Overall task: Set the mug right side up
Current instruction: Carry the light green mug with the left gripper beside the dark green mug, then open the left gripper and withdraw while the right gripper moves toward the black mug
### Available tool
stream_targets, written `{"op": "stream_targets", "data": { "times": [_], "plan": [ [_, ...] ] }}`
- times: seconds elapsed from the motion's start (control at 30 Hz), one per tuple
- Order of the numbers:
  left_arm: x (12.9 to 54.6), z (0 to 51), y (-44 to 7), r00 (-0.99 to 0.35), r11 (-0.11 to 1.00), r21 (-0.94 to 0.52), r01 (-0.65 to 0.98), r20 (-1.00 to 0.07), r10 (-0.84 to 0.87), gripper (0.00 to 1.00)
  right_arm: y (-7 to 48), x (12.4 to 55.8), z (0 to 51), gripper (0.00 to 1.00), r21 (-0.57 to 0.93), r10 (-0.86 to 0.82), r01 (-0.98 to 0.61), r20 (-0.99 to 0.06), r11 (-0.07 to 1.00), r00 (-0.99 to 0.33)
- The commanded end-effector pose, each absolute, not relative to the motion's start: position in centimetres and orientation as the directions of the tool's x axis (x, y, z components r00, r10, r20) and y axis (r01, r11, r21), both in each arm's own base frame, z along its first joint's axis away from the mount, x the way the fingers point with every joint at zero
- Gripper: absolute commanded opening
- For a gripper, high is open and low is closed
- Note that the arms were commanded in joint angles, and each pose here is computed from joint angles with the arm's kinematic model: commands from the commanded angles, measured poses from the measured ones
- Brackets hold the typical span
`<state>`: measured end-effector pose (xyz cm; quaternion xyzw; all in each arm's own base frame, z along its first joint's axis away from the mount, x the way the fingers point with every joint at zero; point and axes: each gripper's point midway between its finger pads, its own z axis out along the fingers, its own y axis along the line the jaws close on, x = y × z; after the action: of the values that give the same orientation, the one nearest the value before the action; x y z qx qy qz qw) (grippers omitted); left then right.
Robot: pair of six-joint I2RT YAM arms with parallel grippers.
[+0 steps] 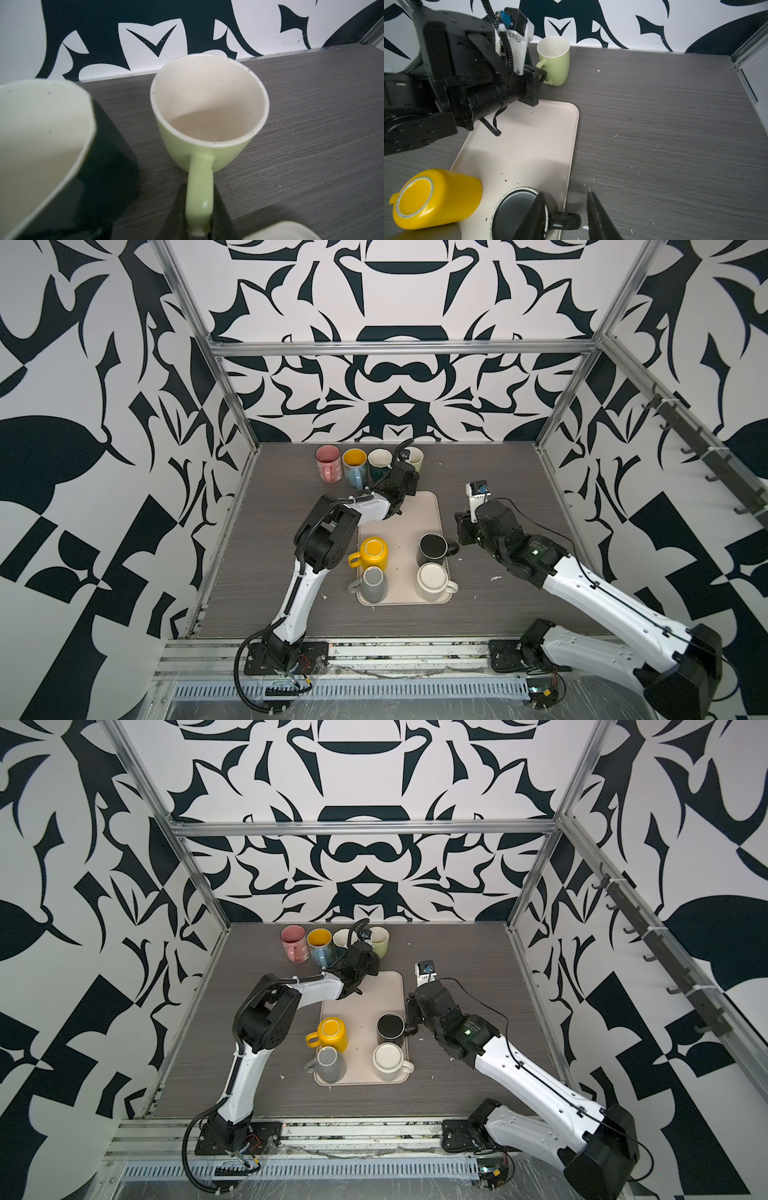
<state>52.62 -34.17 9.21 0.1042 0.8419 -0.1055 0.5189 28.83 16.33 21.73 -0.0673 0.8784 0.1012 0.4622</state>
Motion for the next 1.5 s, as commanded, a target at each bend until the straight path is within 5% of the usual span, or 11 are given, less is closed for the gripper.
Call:
{"op": "stream_targets", "data": {
  "times": [0.0, 0.5, 1.03, 1.27, 1.47],
  "plan": [
    [52.8, 11.9, -33.8, -0.401, 0.958, -0.107, 0.266, -0.916, 0.008, 0.26, 16.3, 29.1, 22.6, 0.35, 0.140, 0.006, -0.205, -0.840, 0.969, -0.543],
    [50.8, 14.9, -32.6, -0.375, 0.954, -0.122, 0.273, -0.927, -0.011, 0.44, 16.8, 29.0, 23.2, 0.35, 0.167, 0.022, -0.218, -0.838, 0.961, -0.545],
    [41.7, 29.7, -29.4, -0.210, 0.884, -0.194, 0.425, -0.971, -0.112, 0.50, 21.3, 30.1, 25.2, 0.37, 0.245, -0.012, -0.330, -0.787, 0.911, -0.617],
    [37.1, 31.9, -25.5, -0.201, 0.895, -0.106, 0.434, -0.979, -0.018, 0.55, 22.7, 30.9, 24.2, 0.38, 0.304, -0.009, -0.296, -0.683, 0.906, -0.730],
    [34.5, 32.1, -21.4, -0.185, 0.932, -0.041, 0.359, -0.982, 0.028, 0.59, 22.8, 31.3, 23.3, 0.40, 0.537, 0.121, -0.171, -0.466, 0.826, -0.877]
  ]
}}
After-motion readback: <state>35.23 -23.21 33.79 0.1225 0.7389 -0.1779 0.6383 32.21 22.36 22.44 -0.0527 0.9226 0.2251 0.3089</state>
